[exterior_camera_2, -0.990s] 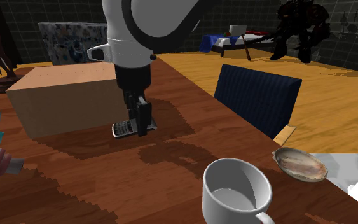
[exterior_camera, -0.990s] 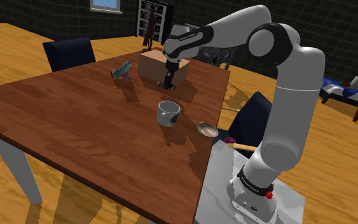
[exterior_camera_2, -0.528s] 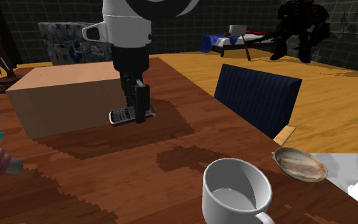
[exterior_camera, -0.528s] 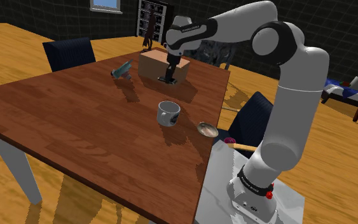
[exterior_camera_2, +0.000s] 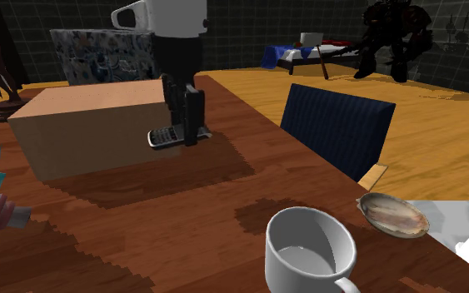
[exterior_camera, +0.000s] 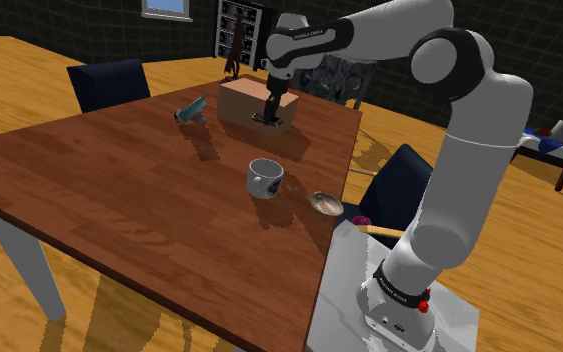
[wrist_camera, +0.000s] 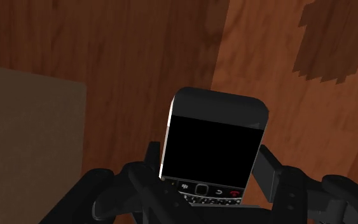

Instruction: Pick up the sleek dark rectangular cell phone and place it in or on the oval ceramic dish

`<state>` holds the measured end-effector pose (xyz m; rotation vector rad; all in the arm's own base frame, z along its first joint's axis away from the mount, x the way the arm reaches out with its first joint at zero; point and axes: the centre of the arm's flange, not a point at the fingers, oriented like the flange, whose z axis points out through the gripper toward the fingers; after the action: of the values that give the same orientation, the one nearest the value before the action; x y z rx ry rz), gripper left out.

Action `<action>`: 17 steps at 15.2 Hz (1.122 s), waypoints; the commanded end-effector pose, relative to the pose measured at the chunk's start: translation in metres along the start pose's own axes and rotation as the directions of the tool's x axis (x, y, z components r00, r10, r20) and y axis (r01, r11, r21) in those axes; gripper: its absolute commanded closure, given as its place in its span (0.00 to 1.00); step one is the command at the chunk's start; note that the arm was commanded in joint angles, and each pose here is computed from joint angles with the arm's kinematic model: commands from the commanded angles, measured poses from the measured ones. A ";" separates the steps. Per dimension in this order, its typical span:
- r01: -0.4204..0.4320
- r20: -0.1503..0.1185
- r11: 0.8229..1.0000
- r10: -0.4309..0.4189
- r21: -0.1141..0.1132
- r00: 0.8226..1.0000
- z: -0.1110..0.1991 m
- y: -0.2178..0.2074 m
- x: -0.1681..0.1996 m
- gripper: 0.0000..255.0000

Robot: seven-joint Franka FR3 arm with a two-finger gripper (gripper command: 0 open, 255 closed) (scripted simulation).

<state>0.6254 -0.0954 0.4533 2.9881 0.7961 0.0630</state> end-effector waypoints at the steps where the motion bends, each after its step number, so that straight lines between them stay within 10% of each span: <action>1: 0.000 0.000 1.000 0.000 0.000 1.000 -0.002 -0.017 -0.017 1.00; 17: 0.000 0.000 1.000 0.000 0.000 1.000 -0.018 -0.161 -0.170 1.00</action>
<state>0.4105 -0.0428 0.4593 2.9885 0.7966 0.0637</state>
